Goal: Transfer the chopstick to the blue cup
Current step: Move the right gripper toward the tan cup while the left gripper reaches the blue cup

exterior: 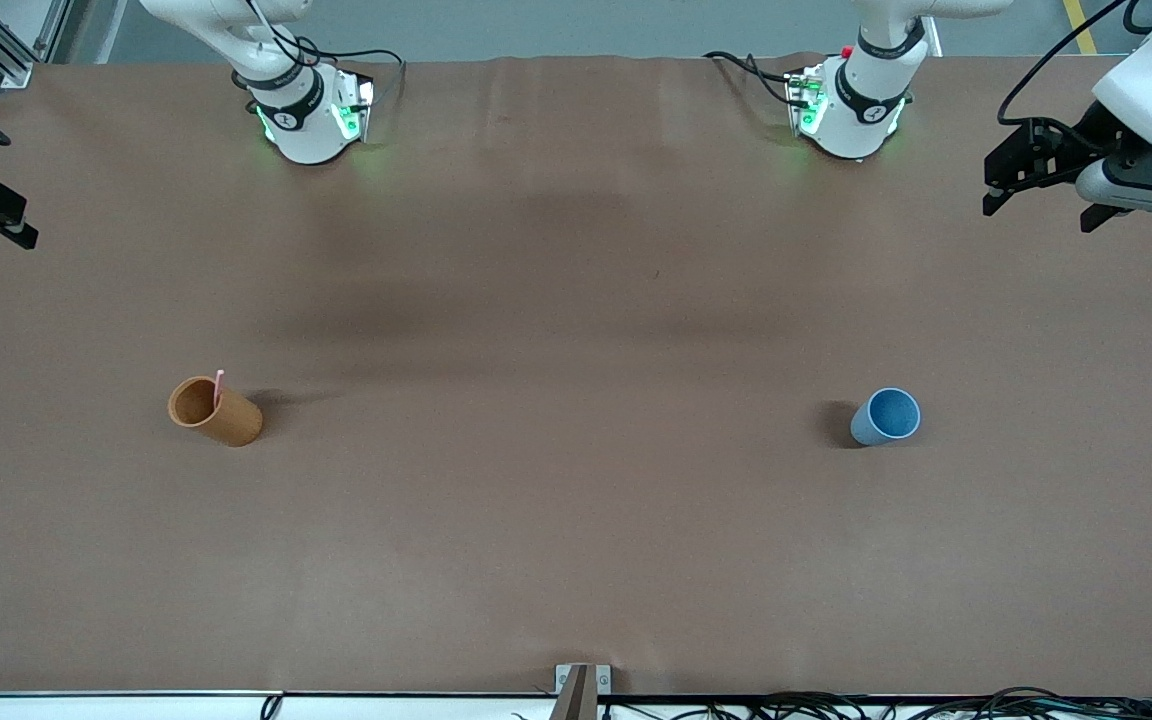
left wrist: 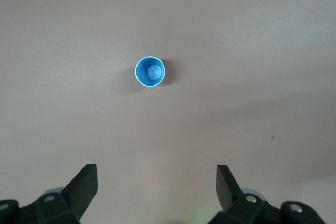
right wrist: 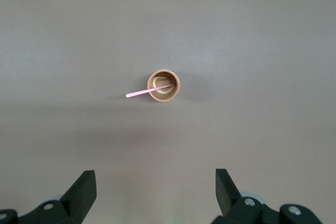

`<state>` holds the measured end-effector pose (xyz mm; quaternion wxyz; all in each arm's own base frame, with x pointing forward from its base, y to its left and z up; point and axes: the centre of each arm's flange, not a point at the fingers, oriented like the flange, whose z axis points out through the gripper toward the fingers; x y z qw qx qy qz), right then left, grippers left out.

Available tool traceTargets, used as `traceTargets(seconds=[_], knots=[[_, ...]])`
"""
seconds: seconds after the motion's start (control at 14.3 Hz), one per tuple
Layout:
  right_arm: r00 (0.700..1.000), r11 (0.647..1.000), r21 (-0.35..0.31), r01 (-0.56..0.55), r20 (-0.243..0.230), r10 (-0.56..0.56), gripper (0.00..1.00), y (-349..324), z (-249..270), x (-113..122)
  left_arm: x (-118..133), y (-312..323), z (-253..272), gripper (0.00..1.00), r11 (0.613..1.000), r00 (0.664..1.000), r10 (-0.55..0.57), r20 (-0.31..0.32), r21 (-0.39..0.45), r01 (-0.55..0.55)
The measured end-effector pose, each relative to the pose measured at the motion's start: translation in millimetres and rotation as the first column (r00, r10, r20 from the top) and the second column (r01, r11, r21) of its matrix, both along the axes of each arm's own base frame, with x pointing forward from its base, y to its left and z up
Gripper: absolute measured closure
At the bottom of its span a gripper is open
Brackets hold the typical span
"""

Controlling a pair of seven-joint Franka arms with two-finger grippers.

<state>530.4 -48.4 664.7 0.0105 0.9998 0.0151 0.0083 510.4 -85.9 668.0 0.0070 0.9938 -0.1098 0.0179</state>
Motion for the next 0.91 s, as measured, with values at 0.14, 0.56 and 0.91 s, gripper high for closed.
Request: traceTargets(seconds=[0.14, 0.56, 0.91], knots=[[1.000, 1.000, 0.000, 0.000, 0.000, 0.000, 0.00, 0, 0, 0, 0, 0, 0, 0.00, 1.000, 1.000, 0.000, 0.000, 0.000, 0.000], [1.000, 1.000, 0.000, 0.002, 0.003, -0.002, 0.00, -1, 0, 0, 2, 0, -4, 0.00, 1.000, 1.000, 0.003, -0.009, 0.001, -0.003], [0.999, 1.000, -0.006, -0.003, 0.036, 0.003, 0.00, 0, -12, 18, 41, 35, -80, 0.00, 0.998, 0.993, 0.065, -0.093, -0.006, -0.066]])
